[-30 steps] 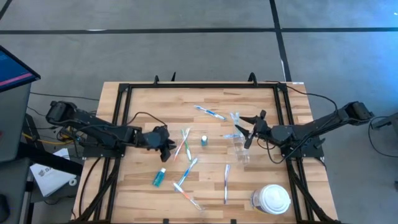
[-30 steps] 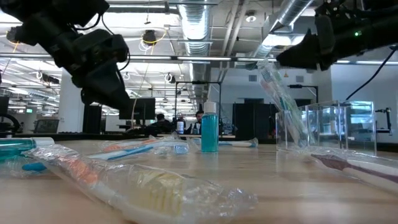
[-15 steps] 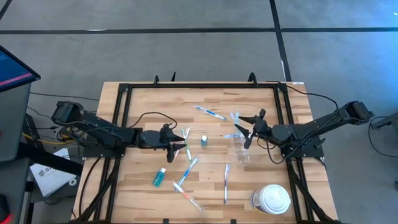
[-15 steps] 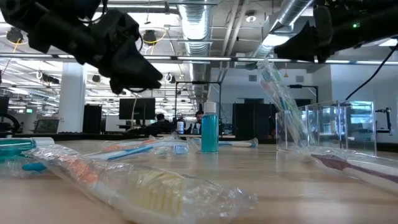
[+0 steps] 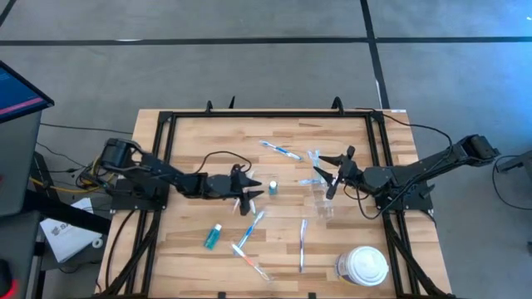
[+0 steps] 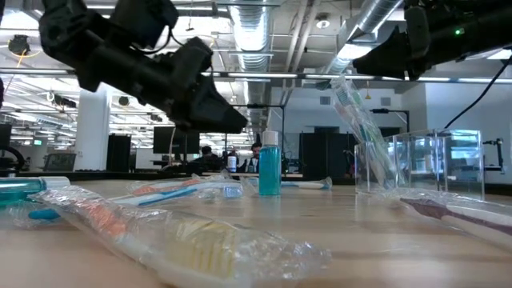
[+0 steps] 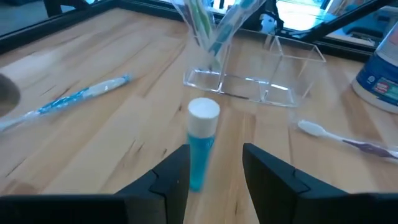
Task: Pick & Place toothbrushing station
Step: Put the top blue mouthwash into the transparent organizer
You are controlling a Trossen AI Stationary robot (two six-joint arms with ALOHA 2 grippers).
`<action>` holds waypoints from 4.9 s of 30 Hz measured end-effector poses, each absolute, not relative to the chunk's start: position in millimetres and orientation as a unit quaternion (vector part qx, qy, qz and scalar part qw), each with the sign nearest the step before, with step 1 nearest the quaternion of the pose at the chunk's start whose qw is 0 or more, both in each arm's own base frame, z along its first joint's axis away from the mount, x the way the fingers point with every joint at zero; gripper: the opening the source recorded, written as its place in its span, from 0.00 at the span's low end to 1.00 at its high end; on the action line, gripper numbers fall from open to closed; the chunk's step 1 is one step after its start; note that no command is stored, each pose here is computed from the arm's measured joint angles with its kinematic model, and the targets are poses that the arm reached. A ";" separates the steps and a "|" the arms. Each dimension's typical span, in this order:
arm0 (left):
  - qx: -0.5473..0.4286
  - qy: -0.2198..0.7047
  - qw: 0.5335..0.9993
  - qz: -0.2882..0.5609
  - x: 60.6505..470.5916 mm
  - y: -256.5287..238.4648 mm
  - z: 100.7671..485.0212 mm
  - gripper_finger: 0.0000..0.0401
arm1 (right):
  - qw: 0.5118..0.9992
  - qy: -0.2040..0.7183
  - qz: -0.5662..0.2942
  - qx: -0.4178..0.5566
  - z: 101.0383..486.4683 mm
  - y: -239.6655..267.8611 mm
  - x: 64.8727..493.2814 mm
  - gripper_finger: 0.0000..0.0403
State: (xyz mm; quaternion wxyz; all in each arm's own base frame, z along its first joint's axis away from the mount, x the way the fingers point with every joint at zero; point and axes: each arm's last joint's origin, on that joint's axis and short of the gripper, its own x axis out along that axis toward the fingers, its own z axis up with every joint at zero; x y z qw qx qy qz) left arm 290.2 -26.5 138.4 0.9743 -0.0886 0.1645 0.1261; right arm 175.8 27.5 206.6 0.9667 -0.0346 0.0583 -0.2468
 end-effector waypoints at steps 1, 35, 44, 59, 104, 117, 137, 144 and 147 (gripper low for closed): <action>-0.086 0.165 0.974 0.125 293.5 -26.7 137.9 0.36 | 0.967 0.058 -0.247 -0.034 206.6 27.5 175.8 0.44; -0.107 0.230 0.954 0.156 342.0 -13.3 78.4 0.63 | 0.968 0.058 -0.243 -0.033 206.7 27.7 176.0 0.43; -0.106 0.215 0.958 0.155 344.5 -13.3 80.3 0.58 | 0.968 0.058 -0.243 -0.033 206.7 27.7 176.0 0.42; -0.107 0.195 0.962 0.161 346.3 -12.8 83.4 0.32 | 0.968 0.058 -0.243 -0.033 206.7 27.7 176.0 0.41; -0.058 0.146 0.985 0.068 327.3 -62.6 188.8 0.15 | 0.998 0.059 -0.004 -0.017 232.0 63.9 256.8 0.35; -0.056 0.144 0.986 0.065 327.3 -63.5 189.2 0.16 | 0.996 0.082 -0.002 -0.021 224.7 64.4 286.4 0.46; -0.051 0.145 0.986 0.063 327.5 -63.4 189.1 0.16 | 0.997 0.071 0.013 0.009 213.6 52.1 310.1 0.52; -0.045 0.149 0.986 0.063 327.3 -63.4 188.5 0.16 | 0.997 0.072 0.013 0.001 217.8 52.5 312.2 0.49; -0.044 0.149 0.986 0.063 327.3 -63.3 188.4 0.16 | 0.997 0.073 0.014 0.001 217.6 52.5 312.1 0.46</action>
